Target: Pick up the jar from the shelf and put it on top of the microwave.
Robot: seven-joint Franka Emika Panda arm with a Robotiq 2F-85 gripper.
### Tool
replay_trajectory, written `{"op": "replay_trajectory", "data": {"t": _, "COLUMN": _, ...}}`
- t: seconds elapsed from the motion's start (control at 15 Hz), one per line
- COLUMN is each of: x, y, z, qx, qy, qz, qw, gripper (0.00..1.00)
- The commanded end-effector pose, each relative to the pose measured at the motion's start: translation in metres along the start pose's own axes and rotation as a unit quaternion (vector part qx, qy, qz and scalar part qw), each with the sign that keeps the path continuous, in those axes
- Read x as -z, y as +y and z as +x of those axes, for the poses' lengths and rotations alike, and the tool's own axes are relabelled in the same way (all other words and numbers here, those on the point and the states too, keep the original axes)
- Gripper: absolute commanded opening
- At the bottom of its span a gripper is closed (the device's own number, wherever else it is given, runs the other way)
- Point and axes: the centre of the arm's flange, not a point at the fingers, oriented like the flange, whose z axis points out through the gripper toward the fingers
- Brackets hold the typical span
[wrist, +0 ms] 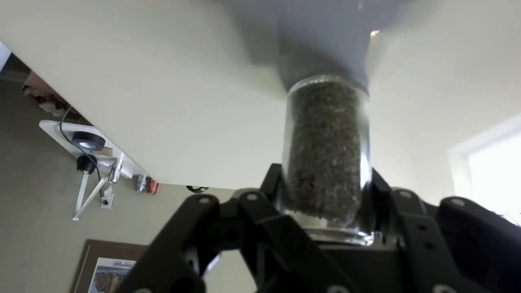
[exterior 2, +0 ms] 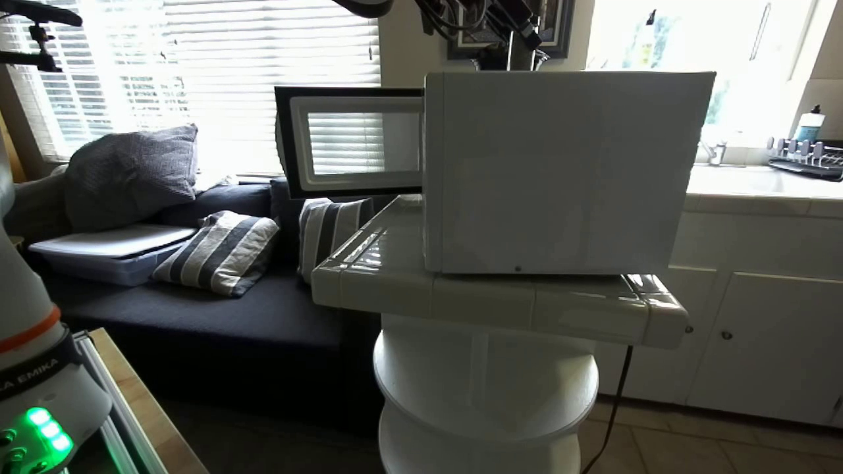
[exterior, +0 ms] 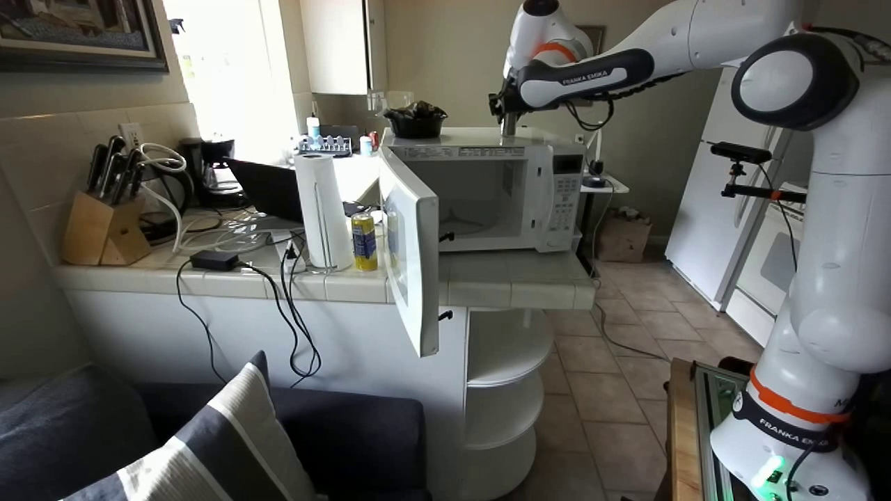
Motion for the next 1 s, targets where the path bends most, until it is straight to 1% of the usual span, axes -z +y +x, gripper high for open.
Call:
{"op": "replay_trajectory", "data": {"t": 0.0, "x": -0.001, "y": -0.008, "z": 0.007, "qx": 0.003, "qy": -0.004, "qz": -0.008, "qw": 0.9999, "gripper": 0.73}}
{"op": "replay_trajectory", "data": {"t": 0.13, "x": 0.005, "y": -0.007, "z": 0.006, "qx": 0.008, "qy": -0.002, "qz": -0.010, "qw": 0.9999, "gripper": 0.87}}
{"op": "replay_trajectory", "data": {"t": 0.2, "x": 0.009, "y": -0.006, "z": 0.005, "qx": 0.010, "qy": -0.002, "qz": -0.012, "qw": 0.9999, "gripper": 0.96}}
{"op": "replay_trajectory", "data": {"t": 0.27, "x": 0.016, "y": -0.003, "z": 0.003, "qx": 0.018, "qy": -0.010, "qz": -0.022, "qw": 0.9996, "gripper": 0.99}}
{"op": "replay_trajectory", "data": {"t": 0.4, "x": 0.027, "y": 0.004, "z": -0.002, "qx": 0.038, "qy": -0.039, "qz": -0.051, "qw": 0.9972, "gripper": 1.00}}
{"op": "replay_trajectory", "data": {"t": 0.47, "x": 0.034, "y": 0.009, "z": -0.006, "qx": 0.053, "qy": -0.060, "qz": -0.066, "qw": 0.9946, "gripper": 1.00}}
{"op": "replay_trajectory", "data": {"t": 0.53, "x": 0.042, "y": 0.013, "z": -0.009, "qx": 0.068, "qy": -0.078, "qz": -0.070, "qw": 0.9921, "gripper": 1.00}}
{"op": "replay_trajectory", "data": {"t": 0.6, "x": 0.051, "y": 0.018, "z": -0.011, "qx": 0.084, "qy": -0.094, "qz": -0.068, "qw": 0.9897, "gripper": 1.00}}
{"op": "replay_trajectory", "data": {"t": 0.73, "x": 0.072, "y": 0.026, "z": -0.016, "qx": 0.125, "qy": -0.132, "qz": -0.043, "qw": 0.9824, "gripper": 1.00}}
{"op": "replay_trajectory", "data": {"t": 0.93, "x": 0.109, "y": 0.036, "z": -0.021, "qx": 0.161, "qy": -0.176, "qz": 0.015, "qw": 0.9711, "gripper": 1.00}}
